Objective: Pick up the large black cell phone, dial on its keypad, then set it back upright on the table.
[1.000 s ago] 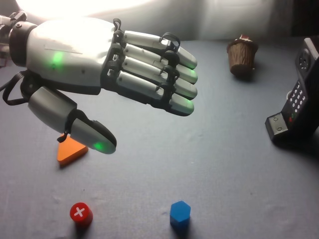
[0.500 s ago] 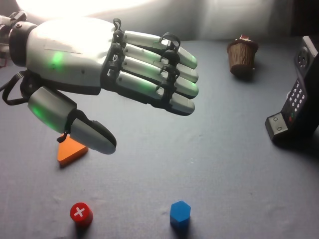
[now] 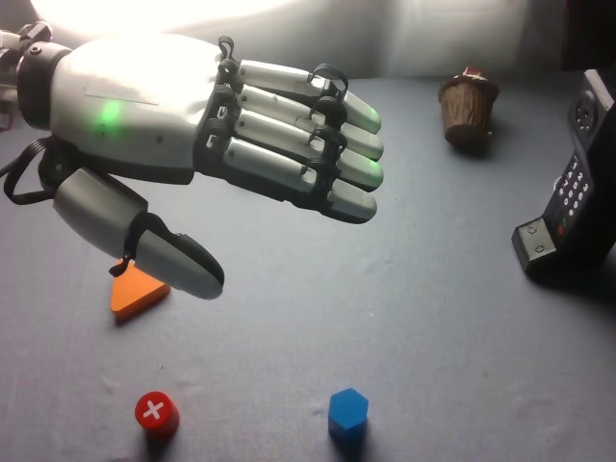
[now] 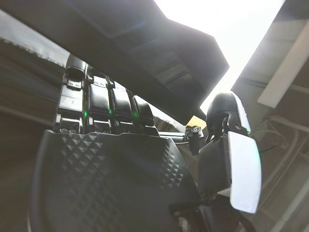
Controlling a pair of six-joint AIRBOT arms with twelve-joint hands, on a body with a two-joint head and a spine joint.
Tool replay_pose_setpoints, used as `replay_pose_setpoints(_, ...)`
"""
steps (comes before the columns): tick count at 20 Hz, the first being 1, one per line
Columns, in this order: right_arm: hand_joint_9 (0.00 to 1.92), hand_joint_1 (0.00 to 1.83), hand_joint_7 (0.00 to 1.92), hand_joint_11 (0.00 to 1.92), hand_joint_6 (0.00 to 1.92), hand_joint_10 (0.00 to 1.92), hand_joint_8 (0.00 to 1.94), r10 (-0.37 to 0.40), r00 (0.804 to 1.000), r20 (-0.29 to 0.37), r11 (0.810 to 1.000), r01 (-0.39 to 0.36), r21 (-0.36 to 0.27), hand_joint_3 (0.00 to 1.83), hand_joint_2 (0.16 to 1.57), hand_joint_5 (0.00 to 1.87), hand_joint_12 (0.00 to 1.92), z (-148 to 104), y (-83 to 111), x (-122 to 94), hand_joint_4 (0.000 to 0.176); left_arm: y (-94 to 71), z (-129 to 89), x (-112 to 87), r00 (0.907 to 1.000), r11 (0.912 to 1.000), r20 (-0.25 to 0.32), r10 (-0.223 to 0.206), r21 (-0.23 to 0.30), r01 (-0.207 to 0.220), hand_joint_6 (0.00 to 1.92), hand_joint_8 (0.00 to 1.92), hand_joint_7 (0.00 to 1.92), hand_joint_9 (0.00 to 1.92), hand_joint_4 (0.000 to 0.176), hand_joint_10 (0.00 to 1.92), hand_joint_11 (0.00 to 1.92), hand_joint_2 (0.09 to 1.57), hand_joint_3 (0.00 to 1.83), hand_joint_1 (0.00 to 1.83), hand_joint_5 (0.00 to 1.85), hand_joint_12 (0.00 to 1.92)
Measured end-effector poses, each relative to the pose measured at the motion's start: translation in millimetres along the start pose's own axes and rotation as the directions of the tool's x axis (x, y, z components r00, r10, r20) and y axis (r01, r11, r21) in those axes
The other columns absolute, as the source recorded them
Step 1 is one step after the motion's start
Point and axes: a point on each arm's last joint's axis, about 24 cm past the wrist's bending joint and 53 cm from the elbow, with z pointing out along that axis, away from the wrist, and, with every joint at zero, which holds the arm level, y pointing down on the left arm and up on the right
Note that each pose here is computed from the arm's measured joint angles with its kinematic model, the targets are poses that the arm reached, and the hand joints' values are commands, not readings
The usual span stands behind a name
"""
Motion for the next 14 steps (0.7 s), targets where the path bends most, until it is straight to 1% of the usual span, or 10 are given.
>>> replay_pose_setpoints(1,0.13,0.23,0.13,0.00,0.00,0.00,0.00,-0.005,1.000,0.002,1.000,0.005,-0.004,0.00,1.08,0.08,0.47,0.8,1.3,-2.1,0.007,0.0,0.0,-0.1,1.0000,1.0000,0.000,0.000,0.000,0.000,0.00,0.00,0.23,0.20,0.000,0.01,0.00,1.29,0.00,0.10,0.26,0.39)
replay_pose_setpoints(2,0.16,0.24,0.16,0.00,0.01,0.01,0.01,-0.003,1.000,0.005,1.000,0.003,-0.007,0.00,1.07,0.11,0.53,1.5,2.2,-2.3,0.010,-0.1,0.0,0.0,1.0000,1.0000,0.000,0.000,0.000,0.000,0.00,0.00,0.22,0.19,0.000,0.00,0.00,1.29,0.00,0.10,0.25,0.38)
replay_pose_setpoints(4,0.16,0.23,0.15,0.00,0.00,0.00,0.00,0.003,1.000,0.003,1.000,-0.003,-0.013,0.00,1.08,0.11,0.47,2.3,2.4,-0.9,0.003,-0.3,0.0,-0.1,1.0000,1.0000,0.000,0.000,0.001,0.000,0.00,0.00,0.22,0.20,0.000,0.00,0.00,1.27,0.00,0.13,0.26,0.44)
replay_pose_setpoints(6,0.15,0.24,0.16,0.00,0.00,0.00,0.00,0.007,1.000,0.001,1.000,-0.007,-0.013,0.00,1.08,0.12,0.40,2.4,1.0,1.0,0.001,-0.2,0.0,0.0,1.0000,1.0000,0.000,0.000,0.001,0.000,0.00,0.00,0.21,0.19,0.000,0.00,0.00,1.28,0.00,0.10,0.24,0.41)
replay_pose_setpoints(7,0.15,0.24,0.16,0.00,0.00,0.00,0.00,0.010,1.000,-0.002,1.000,-0.010,-0.011,0.00,1.08,0.12,0.40,2.2,-0.5,2.5,0.001,-0.2,0.0,0.1,1.0000,1.0000,0.000,0.001,0.001,-0.001,0.00,0.00,0.22,0.19,0.000,0.00,0.00,1.28,0.00,0.08,0.23,0.41)
replay_pose_setpoints(8,0.16,0.24,0.17,0.00,0.00,0.00,0.00,0.011,1.000,-0.003,1.000,-0.011,-0.010,0.00,1.08,0.13,0.44,2.2,-1.0,3.0,0.000,-0.2,0.0,0.0,1.0000,1.0000,0.000,0.002,0.001,-0.002,0.00,0.00,0.22,0.19,0.000,0.00,0.00,1.28,0.00,0.11,0.25,0.41)
replay_pose_setpoints(9,0.15,0.22,0.16,0.00,0.00,0.00,0.00,0.011,1.000,-0.003,1.000,-0.011,-0.010,0.00,1.09,0.12,0.42,2.1,-1.0,3.0,0.005,-0.2,0.0,-0.1,1.0000,1.0000,0.000,0.002,0.001,-0.002,0.00,0.00,0.22,0.20,0.000,0.00,0.00,1.27,0.00,0.13,0.25,0.45)
replay_pose_setpoints(11,0.16,0.25,0.15,0.00,0.00,0.00,0.00,0.014,1.000,0.000,1.000,-0.014,-0.010,0.00,1.09,0.12,0.47,1.8,-1.2,3.0,0.001,-0.3,0.0,0.0,1.0000,1.0000,0.000,0.002,0.001,-0.002,0.00,0.00,0.22,0.20,0.000,0.00,0.00,1.28,0.00,0.14,0.25,0.43)
replay_pose_setpoints(12,0.16,0.24,0.16,0.00,0.01,0.00,0.01,0.014,1.000,-0.001,1.000,-0.014,-0.010,0.00,1.08,0.13,0.48,1.8,-1.2,3.1,0.005,-0.2,-0.2,0.0,1.0000,1.0000,0.000,0.002,0.000,-0.002,0.00,0.00,0.22,0.19,0.000,0.00,0.00,1.28,0.00,0.13,0.25,0.43)
replay_pose_setpoints(14,0.16,0.25,0.17,0.00,0.00,0.00,0.00,0.014,1.000,-0.001,1.000,-0.014,-0.010,0.00,1.09,0.13,0.48,1.8,-1.2,3.1,0.004,-0.2,-0.2,-0.1,1.0000,1.0000,0.000,0.002,0.000,-0.002,0.00,0.00,0.23,0.21,0.000,0.00,0.00,1.27,0.00,0.14,0.26,0.46)
